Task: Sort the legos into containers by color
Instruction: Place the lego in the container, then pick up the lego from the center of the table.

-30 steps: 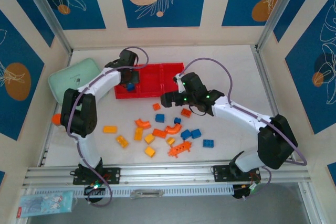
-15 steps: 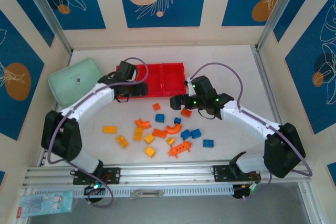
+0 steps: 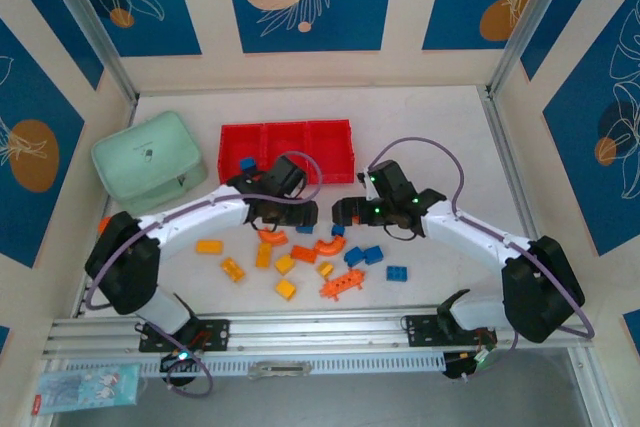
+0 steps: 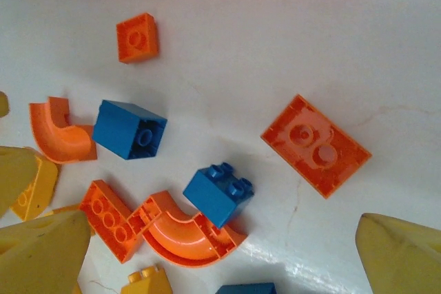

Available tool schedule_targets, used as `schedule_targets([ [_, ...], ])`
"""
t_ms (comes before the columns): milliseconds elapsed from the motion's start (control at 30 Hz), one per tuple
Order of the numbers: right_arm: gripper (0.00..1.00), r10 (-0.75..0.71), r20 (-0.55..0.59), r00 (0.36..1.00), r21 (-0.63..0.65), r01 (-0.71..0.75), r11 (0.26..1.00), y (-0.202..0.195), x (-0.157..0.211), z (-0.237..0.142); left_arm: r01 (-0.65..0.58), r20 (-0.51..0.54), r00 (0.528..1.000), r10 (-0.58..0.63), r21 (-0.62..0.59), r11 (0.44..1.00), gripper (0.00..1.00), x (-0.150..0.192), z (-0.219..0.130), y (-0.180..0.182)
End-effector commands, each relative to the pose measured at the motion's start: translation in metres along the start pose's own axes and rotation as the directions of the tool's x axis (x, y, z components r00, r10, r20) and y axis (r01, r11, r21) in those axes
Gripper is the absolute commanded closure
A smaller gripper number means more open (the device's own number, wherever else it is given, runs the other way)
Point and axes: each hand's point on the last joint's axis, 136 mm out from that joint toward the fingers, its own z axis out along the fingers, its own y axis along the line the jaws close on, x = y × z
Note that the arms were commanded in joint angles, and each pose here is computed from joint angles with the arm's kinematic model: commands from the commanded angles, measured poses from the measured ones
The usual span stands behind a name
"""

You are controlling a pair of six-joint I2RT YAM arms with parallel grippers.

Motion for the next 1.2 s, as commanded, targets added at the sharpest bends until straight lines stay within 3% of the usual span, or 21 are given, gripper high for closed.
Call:
schedule_targets([
  [0, 0.01, 0.019, 0.014, 1.000, -0.036, -0.018, 0.999, 0.004, 0.000, -0.004, -0.005, -0.004, 1.000, 0.005, -0.048, 0.999, 0.24, -0.002, 0.011, -0.003],
  [300, 0.01, 0.025, 0.021, 0.999, -0.039, -0.024, 0.999, 0.000, 0.001, -0.002, -0.068, -0.089, 0.994, 0.057, -0.129, 0.989, 0.26, 0.000, 0.050, -0.004],
  [600, 0.01, 0.029, 0.026, 0.999, -0.048, -0.027, 0.998, -0.001, -0.004, -0.002, -0.081, -0.131, 0.989, 0.063, -0.141, 0.987, 0.41, 0.010, 0.066, -0.001],
  [833, 0.01, 0.012, 0.037, 0.999, -0.058, -0.010, 0.998, 0.005, -0.012, -0.006, -0.087, -0.095, 0.993, 0.075, -0.139, 0.986, 0.56, 0.002, 0.053, -0.003],
  [1167, 0.01, -0.044, 0.064, 0.997, -0.071, 0.049, 0.996, 0.026, -0.027, -0.016, -0.134, 0.049, 0.988, 0.148, -0.215, 0.967, 0.61, -0.028, -0.010, 0.010],
])
